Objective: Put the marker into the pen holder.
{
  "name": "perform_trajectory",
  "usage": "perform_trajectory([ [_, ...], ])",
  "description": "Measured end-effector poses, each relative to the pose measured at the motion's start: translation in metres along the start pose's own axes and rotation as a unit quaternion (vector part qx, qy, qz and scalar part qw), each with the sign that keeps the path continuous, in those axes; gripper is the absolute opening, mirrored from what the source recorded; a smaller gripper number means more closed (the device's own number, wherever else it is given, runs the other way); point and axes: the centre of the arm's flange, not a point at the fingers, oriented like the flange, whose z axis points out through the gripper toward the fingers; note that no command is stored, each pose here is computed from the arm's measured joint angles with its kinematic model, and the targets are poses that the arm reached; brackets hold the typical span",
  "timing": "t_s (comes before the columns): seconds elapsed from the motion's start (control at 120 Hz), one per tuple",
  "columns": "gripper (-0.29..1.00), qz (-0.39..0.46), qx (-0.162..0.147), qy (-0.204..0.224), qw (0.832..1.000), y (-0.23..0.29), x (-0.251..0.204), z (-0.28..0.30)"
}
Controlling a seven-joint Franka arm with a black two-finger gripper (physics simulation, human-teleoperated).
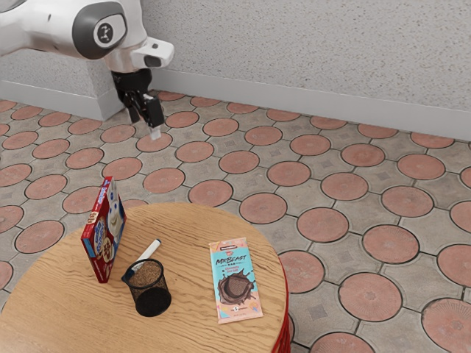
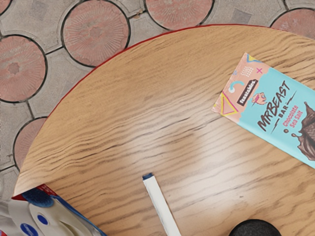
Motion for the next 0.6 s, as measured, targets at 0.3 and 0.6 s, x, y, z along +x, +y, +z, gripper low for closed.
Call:
perform_trajectory([
  [0.3,0.70,0.012,-0.012,-0.039,0.999,0.019,-0.050,0.057],
  [0.6,0.70,-0.072,0.008,-0.051,0.996,-0.048,-0.078,0.150],
])
